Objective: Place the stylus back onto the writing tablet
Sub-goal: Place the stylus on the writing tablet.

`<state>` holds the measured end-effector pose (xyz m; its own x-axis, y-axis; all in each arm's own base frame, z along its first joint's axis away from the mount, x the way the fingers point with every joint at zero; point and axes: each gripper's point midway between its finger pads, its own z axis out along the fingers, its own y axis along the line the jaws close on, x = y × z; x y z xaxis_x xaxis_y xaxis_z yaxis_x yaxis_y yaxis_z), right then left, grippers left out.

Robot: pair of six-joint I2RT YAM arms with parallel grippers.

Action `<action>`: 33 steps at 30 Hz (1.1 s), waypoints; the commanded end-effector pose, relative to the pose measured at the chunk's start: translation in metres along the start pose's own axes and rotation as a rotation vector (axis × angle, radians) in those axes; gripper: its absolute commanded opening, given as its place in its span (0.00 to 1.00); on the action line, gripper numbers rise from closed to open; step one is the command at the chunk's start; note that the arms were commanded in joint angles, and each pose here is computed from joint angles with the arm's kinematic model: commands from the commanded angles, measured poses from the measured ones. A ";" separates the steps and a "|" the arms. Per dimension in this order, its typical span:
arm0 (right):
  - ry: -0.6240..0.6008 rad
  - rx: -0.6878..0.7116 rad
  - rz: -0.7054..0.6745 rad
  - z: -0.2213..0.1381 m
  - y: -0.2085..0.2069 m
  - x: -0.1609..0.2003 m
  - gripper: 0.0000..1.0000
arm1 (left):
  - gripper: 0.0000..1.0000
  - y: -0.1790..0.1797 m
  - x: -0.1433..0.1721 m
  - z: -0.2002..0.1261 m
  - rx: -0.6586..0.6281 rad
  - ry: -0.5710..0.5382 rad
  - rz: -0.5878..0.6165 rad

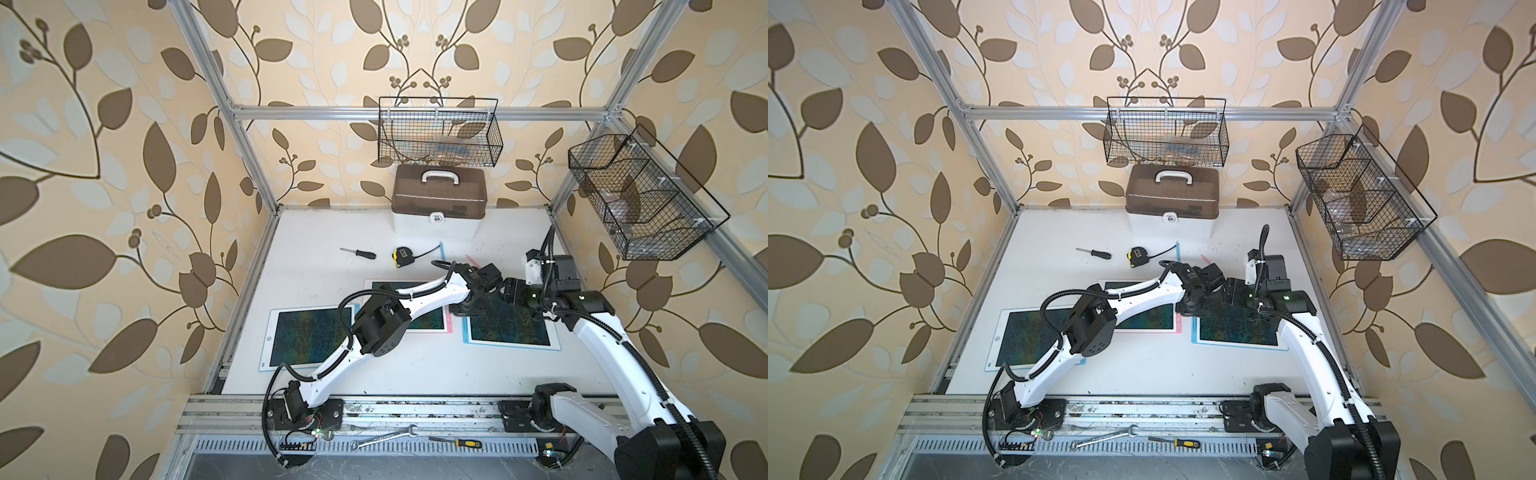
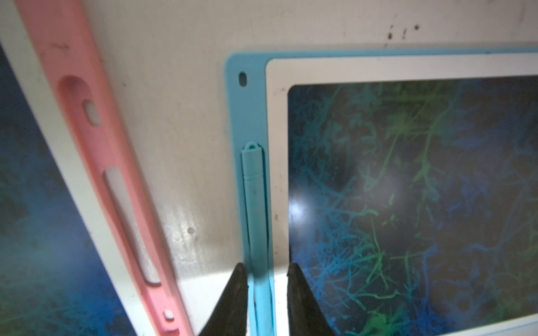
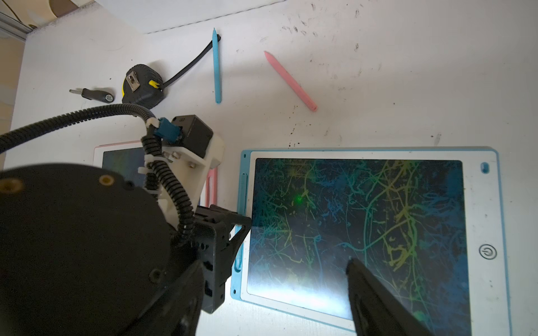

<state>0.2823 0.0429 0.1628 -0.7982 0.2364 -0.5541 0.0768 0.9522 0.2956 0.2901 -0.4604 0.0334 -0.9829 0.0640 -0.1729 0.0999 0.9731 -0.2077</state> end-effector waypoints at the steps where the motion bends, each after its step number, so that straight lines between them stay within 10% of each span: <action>1: 0.006 -0.030 -0.021 0.000 0.006 0.003 0.77 | 0.25 -0.009 0.001 -0.014 0.028 -0.016 0.001; 13: 0.015 -0.023 -0.020 0.002 0.005 0.004 0.77 | 0.40 -0.015 -0.006 -0.038 0.096 -0.050 -0.004; 33: 0.100 0.050 -0.094 0.014 0.018 0.017 0.75 | 0.36 0.061 0.018 -0.125 0.062 -0.218 -0.091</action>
<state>0.2745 0.0650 0.1414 -0.8616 0.1312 -0.4903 0.0152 0.9722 0.2335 0.2598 -0.3820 0.1239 -0.9495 -0.0552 -0.3088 0.0387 0.9563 -0.2898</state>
